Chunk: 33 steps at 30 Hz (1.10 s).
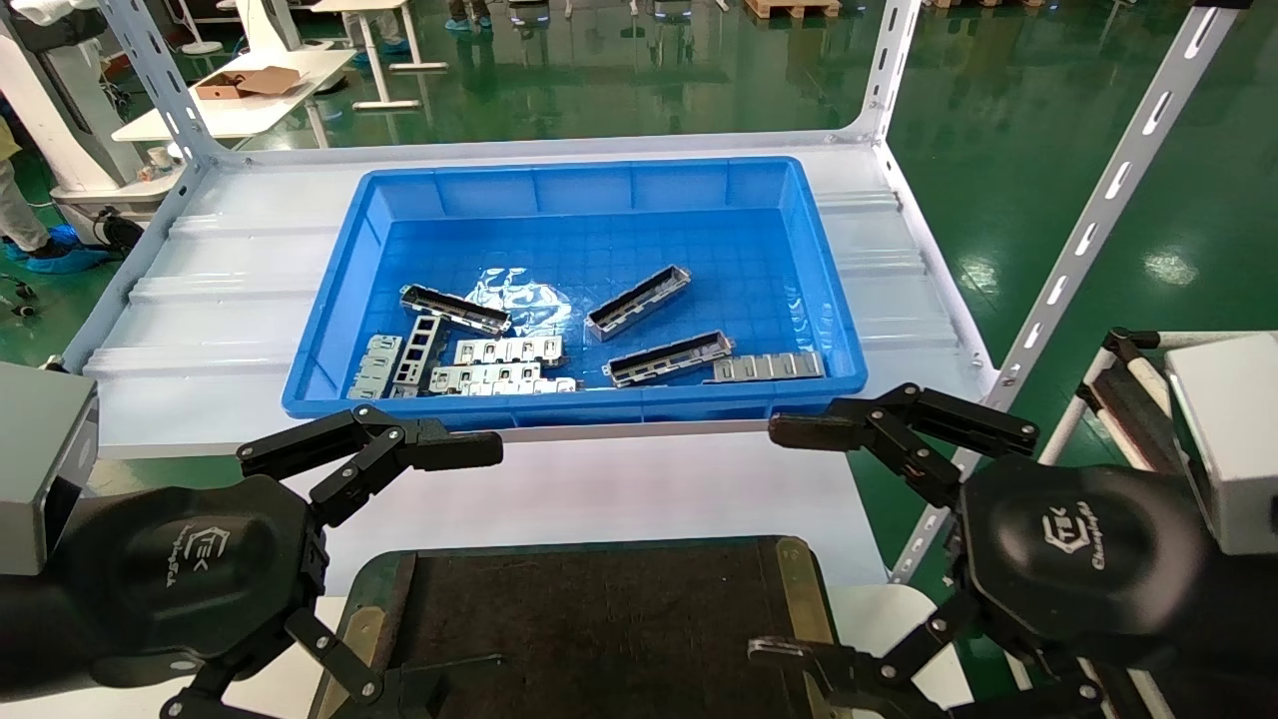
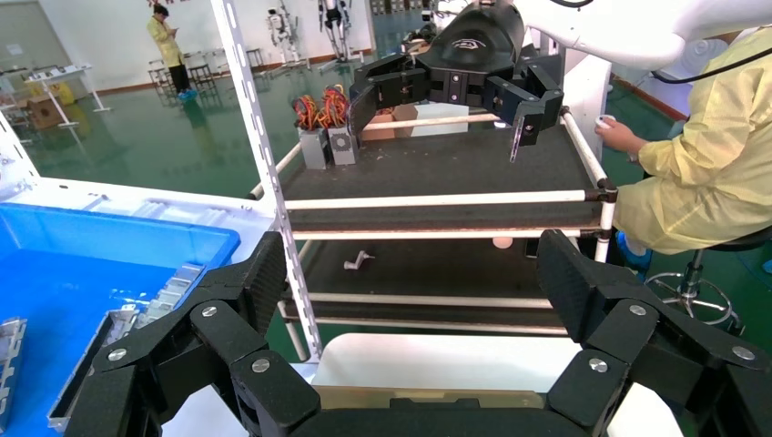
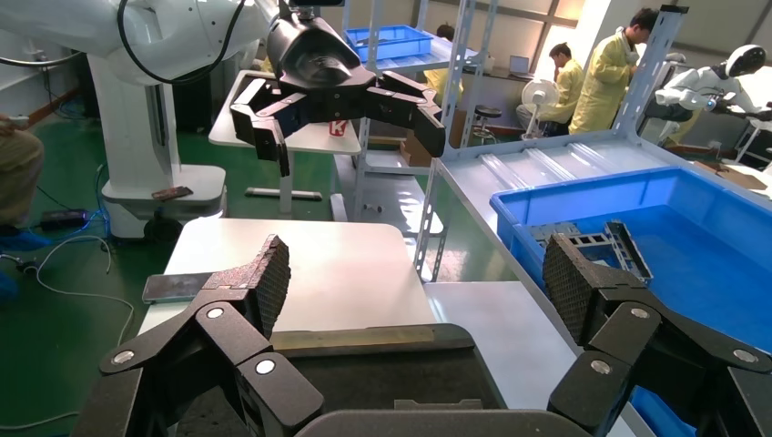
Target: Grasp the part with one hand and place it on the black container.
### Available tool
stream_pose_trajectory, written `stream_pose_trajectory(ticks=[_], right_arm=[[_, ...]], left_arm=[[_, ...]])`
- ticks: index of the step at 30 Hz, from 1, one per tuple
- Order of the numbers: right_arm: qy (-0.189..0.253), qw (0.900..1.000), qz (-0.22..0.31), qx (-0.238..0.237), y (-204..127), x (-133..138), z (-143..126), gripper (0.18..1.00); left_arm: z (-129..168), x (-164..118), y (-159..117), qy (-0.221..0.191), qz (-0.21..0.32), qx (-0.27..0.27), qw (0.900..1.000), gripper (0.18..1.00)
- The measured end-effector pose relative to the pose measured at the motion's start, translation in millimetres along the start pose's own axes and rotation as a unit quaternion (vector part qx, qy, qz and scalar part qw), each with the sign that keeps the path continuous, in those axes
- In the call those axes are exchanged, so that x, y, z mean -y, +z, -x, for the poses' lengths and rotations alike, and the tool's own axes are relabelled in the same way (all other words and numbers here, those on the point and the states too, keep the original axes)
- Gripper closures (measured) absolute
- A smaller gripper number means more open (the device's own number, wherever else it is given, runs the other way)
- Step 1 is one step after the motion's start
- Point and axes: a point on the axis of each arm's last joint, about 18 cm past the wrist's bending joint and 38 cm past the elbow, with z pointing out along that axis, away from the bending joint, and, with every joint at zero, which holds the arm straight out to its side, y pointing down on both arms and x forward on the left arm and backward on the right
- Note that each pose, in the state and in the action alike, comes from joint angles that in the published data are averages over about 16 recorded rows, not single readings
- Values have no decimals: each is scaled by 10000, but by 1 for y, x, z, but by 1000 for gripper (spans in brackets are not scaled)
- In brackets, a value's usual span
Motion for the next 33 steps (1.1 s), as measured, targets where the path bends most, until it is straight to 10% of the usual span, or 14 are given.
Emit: stream_pose_trajectory(ticks=[33], right_arm=[[0, 10000, 0, 0, 0, 0, 0, 178]], left_arm=[[0, 0, 0, 0, 0, 0, 10000, 184]])
